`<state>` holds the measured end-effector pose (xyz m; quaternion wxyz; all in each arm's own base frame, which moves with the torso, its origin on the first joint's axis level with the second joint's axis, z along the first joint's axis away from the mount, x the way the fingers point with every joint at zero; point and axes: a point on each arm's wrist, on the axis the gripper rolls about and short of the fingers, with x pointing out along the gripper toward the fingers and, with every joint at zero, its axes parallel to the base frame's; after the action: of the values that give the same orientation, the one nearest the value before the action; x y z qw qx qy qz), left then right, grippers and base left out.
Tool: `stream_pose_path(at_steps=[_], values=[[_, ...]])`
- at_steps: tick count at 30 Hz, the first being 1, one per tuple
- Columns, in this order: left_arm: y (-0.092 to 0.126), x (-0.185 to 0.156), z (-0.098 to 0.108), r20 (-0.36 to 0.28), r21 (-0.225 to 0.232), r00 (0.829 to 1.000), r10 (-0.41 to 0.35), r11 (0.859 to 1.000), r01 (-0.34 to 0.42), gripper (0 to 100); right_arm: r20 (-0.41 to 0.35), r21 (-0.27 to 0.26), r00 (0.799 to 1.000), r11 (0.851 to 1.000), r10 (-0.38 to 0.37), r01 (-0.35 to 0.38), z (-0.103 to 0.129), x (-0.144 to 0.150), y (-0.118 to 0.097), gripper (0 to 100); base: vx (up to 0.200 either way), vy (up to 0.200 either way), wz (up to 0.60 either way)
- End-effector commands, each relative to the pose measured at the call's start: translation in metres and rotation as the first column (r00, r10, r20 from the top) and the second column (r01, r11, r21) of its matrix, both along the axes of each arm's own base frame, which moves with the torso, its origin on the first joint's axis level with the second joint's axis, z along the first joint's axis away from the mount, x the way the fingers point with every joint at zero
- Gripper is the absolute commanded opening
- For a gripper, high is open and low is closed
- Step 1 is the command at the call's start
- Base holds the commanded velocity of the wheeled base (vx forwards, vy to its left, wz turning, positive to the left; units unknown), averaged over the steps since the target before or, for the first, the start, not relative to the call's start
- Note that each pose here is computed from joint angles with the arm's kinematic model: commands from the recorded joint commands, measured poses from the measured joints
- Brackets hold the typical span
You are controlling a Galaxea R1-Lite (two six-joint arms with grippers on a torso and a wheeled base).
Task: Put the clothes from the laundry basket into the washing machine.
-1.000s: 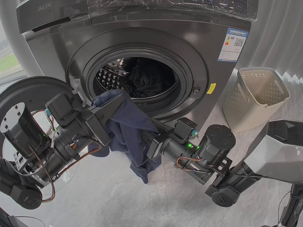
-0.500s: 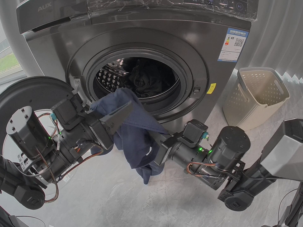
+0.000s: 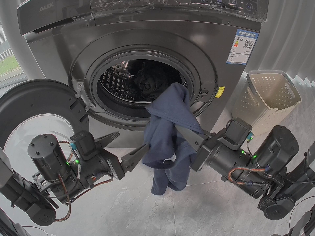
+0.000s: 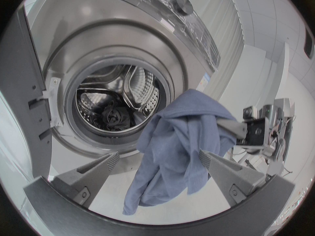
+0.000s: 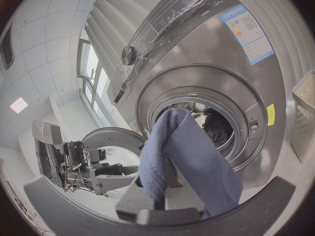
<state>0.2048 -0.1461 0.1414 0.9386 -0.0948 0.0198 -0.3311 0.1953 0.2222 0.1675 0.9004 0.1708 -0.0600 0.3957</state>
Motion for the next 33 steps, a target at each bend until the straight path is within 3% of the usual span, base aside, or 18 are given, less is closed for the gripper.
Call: stream_pose_path(at_steps=[1, 8, 16, 26, 33], values=[[-0.005, -0.004, -0.015, -0.036, 0.045, 0.999, -0.028, 0.999, 0.029, 100, -0.023, -0.009, 1.000, 1.000, -0.013, 0.013, -0.003, -0.007, -0.009, 0, 0.000, 0.000, 0.00], [-0.016, -0.010, -0.013, 0.015, 0.006, 0.996, -0.088, 0.996, 0.088, 100, -0.022, -0.006, 1.000, 1.000, -0.019, 0.019, -0.003, -0.005, -0.007, 0, 0.000, 0.000, 0.00], [-0.023, -0.016, -0.007, 0.037, -0.027, 0.980, -0.195, 0.980, 0.196, 100, -0.027, -0.014, 0.999, 1.000, -0.023, 0.022, -0.006, -0.002, -0.006, 0, 0.000, 0.000, 0.00], [-0.027, -0.019, -0.003, -0.004, -0.099, 0.947, -0.321, 0.942, 0.319, 100, -0.014, -0.005, 0.999, 0.999, -0.033, 0.033, -0.004, 0.004, -0.003, 0, 0.000, 0.000, 0.00], [-0.034, -0.010, -0.016, -0.044, -0.081, 0.946, -0.322, 0.945, 0.318, 100, -0.008, 0.002, 1.000, 1.000, -0.030, 0.030, -0.002, 0.004, -0.001, 0, 0.000, 0.000, 0.00]])
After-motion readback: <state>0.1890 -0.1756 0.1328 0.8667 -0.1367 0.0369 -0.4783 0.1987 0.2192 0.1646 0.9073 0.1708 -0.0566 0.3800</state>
